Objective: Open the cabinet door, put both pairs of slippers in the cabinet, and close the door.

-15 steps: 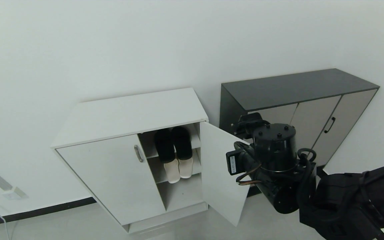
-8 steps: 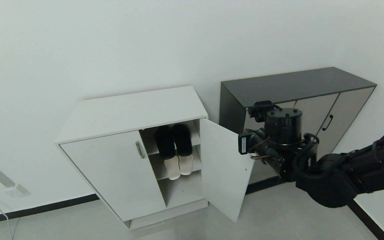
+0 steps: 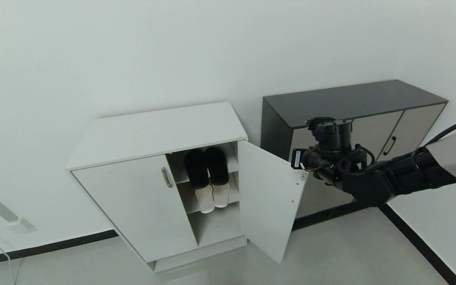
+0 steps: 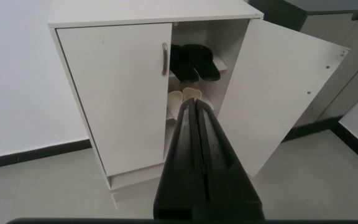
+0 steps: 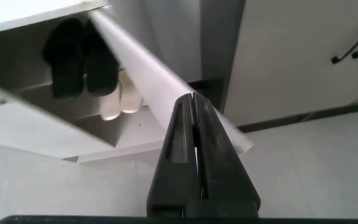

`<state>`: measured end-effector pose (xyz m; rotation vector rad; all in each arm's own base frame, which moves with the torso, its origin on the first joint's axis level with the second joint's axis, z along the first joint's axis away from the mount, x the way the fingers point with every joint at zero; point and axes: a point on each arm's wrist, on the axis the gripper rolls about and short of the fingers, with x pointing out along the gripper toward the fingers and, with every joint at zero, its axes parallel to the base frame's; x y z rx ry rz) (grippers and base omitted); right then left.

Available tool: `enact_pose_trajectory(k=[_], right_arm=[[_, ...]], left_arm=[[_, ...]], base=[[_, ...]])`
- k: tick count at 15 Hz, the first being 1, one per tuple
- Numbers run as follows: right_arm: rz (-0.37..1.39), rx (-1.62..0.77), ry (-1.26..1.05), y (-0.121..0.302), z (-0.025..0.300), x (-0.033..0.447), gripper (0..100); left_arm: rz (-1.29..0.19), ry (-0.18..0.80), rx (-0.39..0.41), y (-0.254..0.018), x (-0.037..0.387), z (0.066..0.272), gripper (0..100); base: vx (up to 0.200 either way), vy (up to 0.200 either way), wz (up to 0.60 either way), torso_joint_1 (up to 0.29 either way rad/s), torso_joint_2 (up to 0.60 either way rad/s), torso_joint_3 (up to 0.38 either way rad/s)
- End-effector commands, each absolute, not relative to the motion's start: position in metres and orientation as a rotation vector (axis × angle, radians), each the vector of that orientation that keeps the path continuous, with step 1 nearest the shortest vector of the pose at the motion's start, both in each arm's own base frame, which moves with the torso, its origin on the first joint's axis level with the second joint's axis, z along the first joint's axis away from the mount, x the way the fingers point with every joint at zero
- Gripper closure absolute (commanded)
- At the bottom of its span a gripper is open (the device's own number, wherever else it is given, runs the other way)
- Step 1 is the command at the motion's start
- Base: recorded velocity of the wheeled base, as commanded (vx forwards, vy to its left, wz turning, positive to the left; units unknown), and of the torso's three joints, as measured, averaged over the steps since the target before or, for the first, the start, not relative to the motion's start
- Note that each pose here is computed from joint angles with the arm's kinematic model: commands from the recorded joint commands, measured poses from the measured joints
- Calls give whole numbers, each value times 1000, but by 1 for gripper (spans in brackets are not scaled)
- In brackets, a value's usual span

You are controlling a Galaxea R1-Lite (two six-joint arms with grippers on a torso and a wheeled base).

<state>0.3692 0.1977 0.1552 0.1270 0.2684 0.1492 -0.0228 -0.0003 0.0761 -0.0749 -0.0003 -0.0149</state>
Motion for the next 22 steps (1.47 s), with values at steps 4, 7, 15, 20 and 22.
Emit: enact_pose_trajectory(k=[4,7,15,20,22], right_arm=[[115,112,328,189,119,398,100],[109,114,332,189,113,403,100],[136,102,348,199,110,393,100],[299,81,362,251,123,332,100],[358,76,361,262,132,307,100]], left_arm=[[-15,1,-75,0,-23,76,100],[-15,1,-75,0,-23,76,100],[-15,1,-75,0,-23,76,100],[-15,1,-75,0,-23,76,100],[-15,1,-75,0,-23,76,100]], base=[[0,0,0,0,0,0],[0,0,0,0,0,0],[0,0,0,0,0,0],[0,0,0,0,0,0],[0,0,0,0,0,0]])
